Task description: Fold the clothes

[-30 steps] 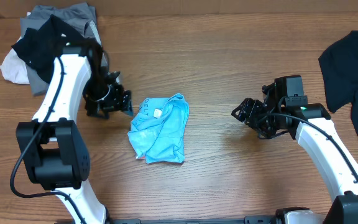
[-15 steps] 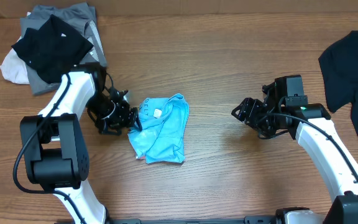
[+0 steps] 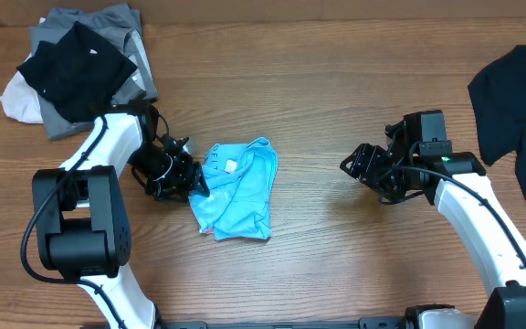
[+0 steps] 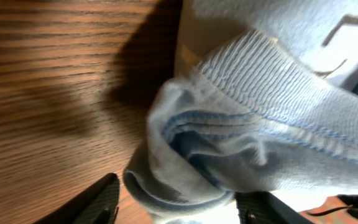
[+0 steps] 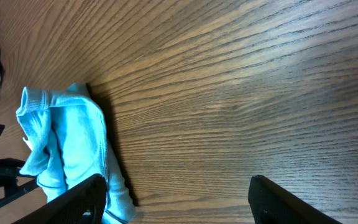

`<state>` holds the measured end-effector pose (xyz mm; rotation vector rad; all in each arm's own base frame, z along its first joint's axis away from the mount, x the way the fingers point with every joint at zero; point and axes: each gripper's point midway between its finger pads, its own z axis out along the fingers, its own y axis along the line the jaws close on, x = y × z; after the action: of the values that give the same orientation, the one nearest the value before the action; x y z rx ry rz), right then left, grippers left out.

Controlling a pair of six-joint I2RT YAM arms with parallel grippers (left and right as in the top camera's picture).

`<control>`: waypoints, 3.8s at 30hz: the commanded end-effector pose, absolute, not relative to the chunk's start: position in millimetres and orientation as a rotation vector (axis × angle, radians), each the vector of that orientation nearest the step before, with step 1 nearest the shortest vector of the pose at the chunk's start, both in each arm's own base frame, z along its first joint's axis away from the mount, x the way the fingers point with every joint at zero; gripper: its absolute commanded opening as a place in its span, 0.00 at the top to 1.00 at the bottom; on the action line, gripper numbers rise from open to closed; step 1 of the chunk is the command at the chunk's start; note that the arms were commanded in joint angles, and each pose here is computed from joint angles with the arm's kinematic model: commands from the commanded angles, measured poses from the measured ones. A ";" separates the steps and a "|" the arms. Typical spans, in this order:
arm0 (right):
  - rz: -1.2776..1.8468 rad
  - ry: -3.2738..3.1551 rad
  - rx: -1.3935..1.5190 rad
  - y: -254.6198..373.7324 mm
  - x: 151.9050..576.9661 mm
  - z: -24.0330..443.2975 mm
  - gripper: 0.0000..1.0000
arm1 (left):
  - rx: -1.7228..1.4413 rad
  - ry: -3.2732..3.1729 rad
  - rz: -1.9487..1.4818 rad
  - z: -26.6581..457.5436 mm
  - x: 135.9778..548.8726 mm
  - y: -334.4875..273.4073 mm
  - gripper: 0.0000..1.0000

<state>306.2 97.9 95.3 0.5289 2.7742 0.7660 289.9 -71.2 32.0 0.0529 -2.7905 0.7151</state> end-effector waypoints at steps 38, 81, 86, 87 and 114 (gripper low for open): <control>0.771 2.737 0.517 98.0 312.5 101.7 0.23 | -0.143 -2.809 0.875 105.9 273.2 -120.5 0.81; 1.396 2.552 0.079 177.6 304.3 160.2 0.76 | 0.022 -2.973 0.509 131.0 303.4 -110.0 0.77; 1.436 2.544 -0.082 214.3 296.9 159.1 0.89 | 0.039 -2.941 0.514 105.0 294.9 -109.1 0.84; 1.448 2.547 -0.103 222.0 295.2 157.8 0.90 | 0.041 -2.933 0.524 100.7 292.8 -110.2 0.84; 2.005 2.561 -0.345 315.7 266.3 105.2 0.96 | 0.047 -2.875 0.716 28.3 264.6 -126.3 0.82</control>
<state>279.2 307.8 97.6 -0.2754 2.5721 1.9270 270.7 -122.1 29.9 0.0377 -2.8993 0.6809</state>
